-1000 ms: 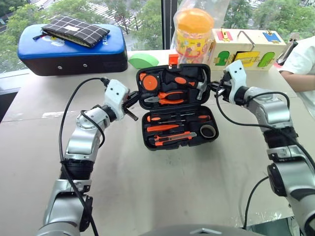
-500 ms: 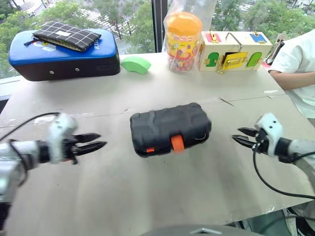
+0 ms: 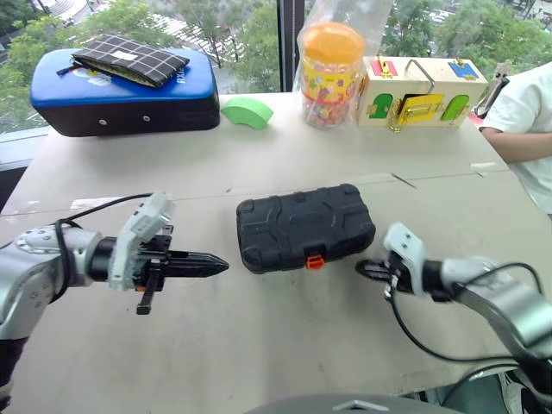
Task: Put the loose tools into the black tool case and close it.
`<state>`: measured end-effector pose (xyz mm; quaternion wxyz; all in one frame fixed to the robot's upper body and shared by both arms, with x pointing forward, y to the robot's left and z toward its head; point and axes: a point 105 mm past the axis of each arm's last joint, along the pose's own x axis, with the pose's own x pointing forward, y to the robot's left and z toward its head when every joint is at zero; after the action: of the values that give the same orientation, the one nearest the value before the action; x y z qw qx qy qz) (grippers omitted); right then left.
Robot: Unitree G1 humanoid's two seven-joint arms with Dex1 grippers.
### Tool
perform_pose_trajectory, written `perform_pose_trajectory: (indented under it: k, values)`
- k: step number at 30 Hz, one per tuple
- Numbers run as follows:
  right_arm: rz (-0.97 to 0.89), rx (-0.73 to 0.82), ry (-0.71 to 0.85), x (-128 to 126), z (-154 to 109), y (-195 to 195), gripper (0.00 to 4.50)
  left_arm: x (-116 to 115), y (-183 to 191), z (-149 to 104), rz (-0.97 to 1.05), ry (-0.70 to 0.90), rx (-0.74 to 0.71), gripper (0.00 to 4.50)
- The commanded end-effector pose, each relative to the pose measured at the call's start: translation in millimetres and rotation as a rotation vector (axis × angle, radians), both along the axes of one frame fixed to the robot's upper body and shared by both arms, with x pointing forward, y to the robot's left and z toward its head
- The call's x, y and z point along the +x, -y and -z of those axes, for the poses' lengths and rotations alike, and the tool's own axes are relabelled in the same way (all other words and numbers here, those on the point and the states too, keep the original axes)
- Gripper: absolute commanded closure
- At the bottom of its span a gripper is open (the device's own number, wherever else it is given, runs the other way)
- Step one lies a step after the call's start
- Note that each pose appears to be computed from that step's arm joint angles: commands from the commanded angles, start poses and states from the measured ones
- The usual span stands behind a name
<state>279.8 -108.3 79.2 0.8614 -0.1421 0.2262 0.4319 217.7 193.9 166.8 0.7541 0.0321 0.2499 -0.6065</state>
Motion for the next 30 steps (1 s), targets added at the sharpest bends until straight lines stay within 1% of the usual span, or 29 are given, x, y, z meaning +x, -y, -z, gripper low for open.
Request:
perform_pose_trajectory:
  k: [1,2,6,8,10,12,14,16,19,21,22,26,30]
  values:
    - [0.222,-0.035,0.147,46,-22,17,4.50,7,7,-5,0.037,0.104,0.038,4.41]
    - [0.273,-0.017,0.168,56,-29,20,4.50,11,8,-5,0.028,0.123,0.043,4.41]
    - [0.336,0.072,0.252,90,-58,10,4.50,34,13,-5,-0.025,0.224,0.053,4.41]
    - [0.348,0.089,0.260,103,-60,4,4.50,47,21,-2,-0.045,0.280,0.068,4.41]
    - [0.343,0.084,0.244,107,-54,1,4.50,61,32,-2,-0.075,0.332,0.061,4.41]
    - [0.330,0.086,0.220,101,-49,2,4.50,69,45,0,-0.069,0.360,0.057,4.41]
    - [0.302,0.074,0.201,86,-45,6,4.50,78,59,8,-0.072,0.367,0.069,4.41]
    - [0.301,0.082,0.175,74,-43,10,4.50,84,65,21,-0.073,0.367,0.116,4.41]
    - [0.211,0.131,0.103,47,-41,-6,4.50,88,60,51,-0.076,0.325,0.226,4.41]
    - [0.175,0.152,0.073,38,-40,-17,4.50,88,56,63,-0.079,0.304,0.259,4.41]
    - [0.169,0.156,0.065,35,-39,-21,4.50,89,55,66,-0.084,0.299,0.264,4.41]
    - [0.190,0.210,0.011,40,-27,-43,4.50,86,55,72,-0.060,0.294,0.278,4.41]
    - [0.212,0.238,-0.017,47,-20,-52,4.50,86,52,74,-0.061,0.292,0.282,4.41]
